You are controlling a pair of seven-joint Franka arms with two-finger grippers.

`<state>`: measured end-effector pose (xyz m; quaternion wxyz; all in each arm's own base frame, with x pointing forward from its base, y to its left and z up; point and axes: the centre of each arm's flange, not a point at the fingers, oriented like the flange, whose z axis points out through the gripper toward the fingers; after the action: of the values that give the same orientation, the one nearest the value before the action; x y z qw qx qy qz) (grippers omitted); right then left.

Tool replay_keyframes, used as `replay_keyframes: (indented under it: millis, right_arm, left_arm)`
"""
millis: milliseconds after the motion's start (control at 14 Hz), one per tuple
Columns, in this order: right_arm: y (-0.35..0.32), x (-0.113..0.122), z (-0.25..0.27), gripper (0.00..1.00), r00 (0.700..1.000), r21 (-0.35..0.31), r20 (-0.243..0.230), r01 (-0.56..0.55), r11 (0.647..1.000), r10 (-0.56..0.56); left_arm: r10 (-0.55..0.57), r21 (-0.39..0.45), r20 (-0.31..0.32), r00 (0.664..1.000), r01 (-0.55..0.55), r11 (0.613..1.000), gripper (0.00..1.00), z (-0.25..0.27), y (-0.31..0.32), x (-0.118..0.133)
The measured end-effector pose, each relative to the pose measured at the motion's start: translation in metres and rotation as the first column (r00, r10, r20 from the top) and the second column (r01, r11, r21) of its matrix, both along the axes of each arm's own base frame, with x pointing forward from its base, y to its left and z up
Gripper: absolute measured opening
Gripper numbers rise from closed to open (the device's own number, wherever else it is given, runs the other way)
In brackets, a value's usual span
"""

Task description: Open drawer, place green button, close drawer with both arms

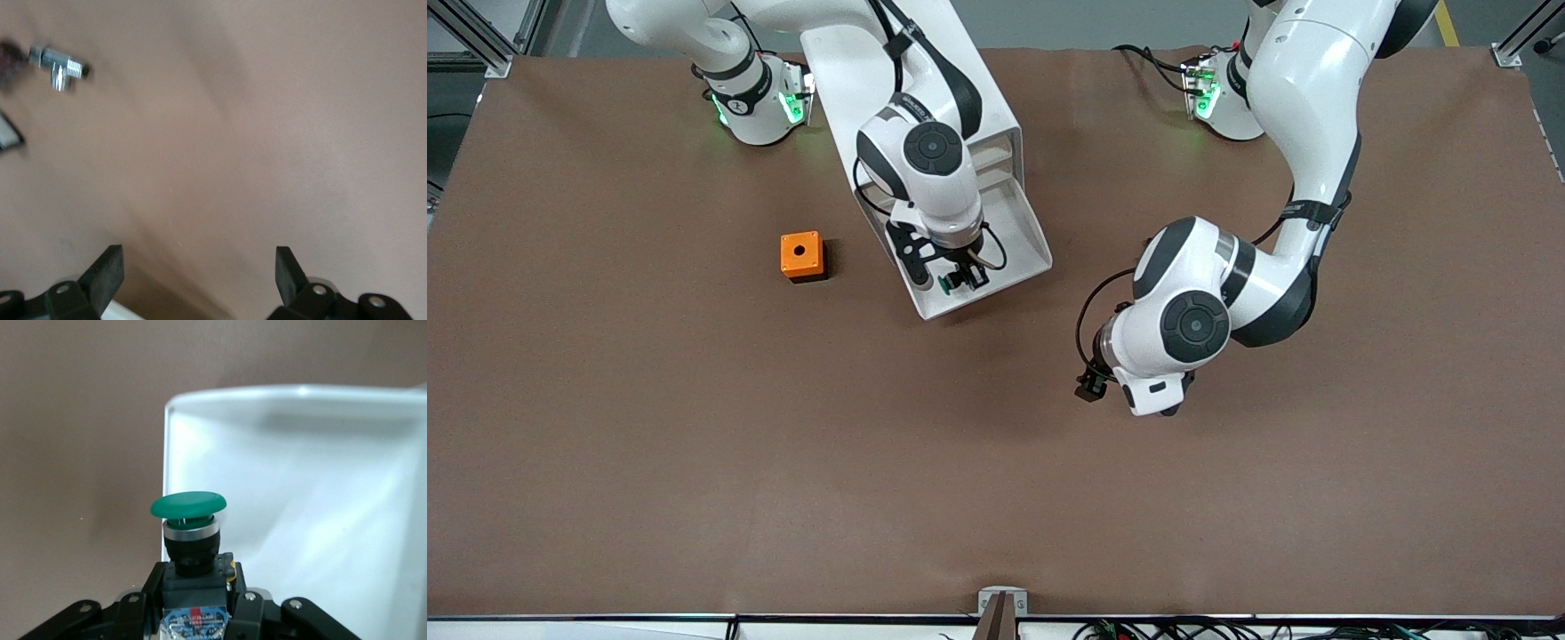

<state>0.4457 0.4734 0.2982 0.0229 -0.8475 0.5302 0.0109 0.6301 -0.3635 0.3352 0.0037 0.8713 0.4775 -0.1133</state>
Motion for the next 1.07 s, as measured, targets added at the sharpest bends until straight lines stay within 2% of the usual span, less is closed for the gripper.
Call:
replay_keyframes:
  millis: [143,286,357,643,786,857,1071]
  right_arm:
    - [0.01,-0.004,-0.011,0.41,1.0,-0.007,-0.007,0.021,1.0,-0.021]
    - [0.014,-0.005,-0.016,0.41,0.999,-0.011,-0.01,0.03,0.999,-0.031]
    - [0.014,-0.004,-0.016,0.46,0.999,-0.011,-0.01,0.032,0.999,-0.032]
    - [0.017,0.0,-0.007,0.85,1.0,-0.009,-0.004,0.018,1.0,-0.018]
    - [0.016,0.005,0.005,1.0,0.994,-0.033,-0.024,-0.106,0.994,0.105]
    - [0.012,0.012,0.015,1.0,0.977,-0.05,-0.047,-0.21,0.976,0.208]
    - [-0.029,0.054,0.062,1.0,0.878,-0.053,-0.121,-0.471,0.88,0.463]
  left_arm:
    - [-0.125,-0.004,0.009,0.992,0.125,0.992,1.0,-0.007,-0.004,-0.005]
    - [-0.2,-0.013,0.011,0.98,0.2,0.98,1.0,-0.011,-0.014,-0.011]
    - [-0.241,-0.018,0.011,0.97,0.241,0.97,1.0,-0.015,-0.021,-0.016]
    - [-0.377,-0.043,0.05,0.925,0.379,0.925,1.0,-0.049,-0.048,-0.036]
    - [-0.411,-0.05,0.073,0.909,0.415,0.908,1.0,-0.068,-0.061,-0.047]
    - [-0.432,-0.052,0.076,0.899,0.436,0.898,1.0,-0.076,-0.066,-0.054]
    - [-0.483,-0.057,0.058,0.874,0.486,0.872,1.0,-0.094,-0.09,-0.078]
